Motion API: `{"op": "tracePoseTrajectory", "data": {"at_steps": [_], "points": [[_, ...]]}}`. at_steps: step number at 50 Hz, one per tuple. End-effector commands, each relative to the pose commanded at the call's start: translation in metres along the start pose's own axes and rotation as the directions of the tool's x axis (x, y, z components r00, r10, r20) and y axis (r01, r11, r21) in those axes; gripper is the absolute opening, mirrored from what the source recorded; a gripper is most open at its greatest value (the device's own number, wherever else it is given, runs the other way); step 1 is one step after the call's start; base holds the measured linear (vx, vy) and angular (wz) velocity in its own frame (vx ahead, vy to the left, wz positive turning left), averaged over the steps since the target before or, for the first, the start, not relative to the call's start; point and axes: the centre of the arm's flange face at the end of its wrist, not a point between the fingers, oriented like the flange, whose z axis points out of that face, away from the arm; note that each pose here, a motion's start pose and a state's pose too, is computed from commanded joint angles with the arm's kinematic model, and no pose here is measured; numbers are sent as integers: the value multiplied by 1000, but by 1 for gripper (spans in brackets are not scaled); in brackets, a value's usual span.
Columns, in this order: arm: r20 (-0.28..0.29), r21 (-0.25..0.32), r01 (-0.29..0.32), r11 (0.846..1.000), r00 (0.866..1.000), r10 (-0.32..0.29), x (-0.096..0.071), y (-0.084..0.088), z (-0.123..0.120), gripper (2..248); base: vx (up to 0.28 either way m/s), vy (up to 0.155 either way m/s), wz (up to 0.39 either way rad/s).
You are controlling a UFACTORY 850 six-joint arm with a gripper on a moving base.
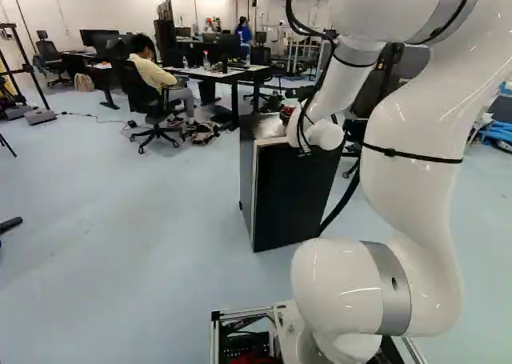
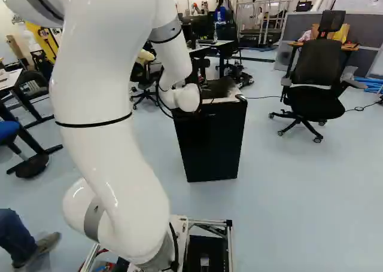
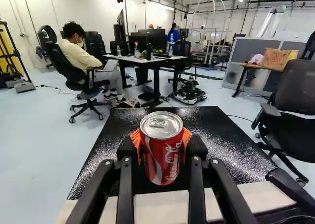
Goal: Grab a drink from the fridge
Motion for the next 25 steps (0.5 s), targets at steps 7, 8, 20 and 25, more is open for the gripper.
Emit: {"op": "tracePoseTrajectory", "data": {"at_steps": [7,8,20,25], "points": [[11,-2,-3,1000,1000,3,-1,-10,-14,100,0,0,0],[13,-3,-4,1000,1000,4,-1,-11,-16,100,0,0,0],[37,-7,-10,1000,999,10,-5,-30,-46,100,0,0,0],[48,-9,-13,1000,999,13,-8,-38,-61,100,0,0,0]]}}
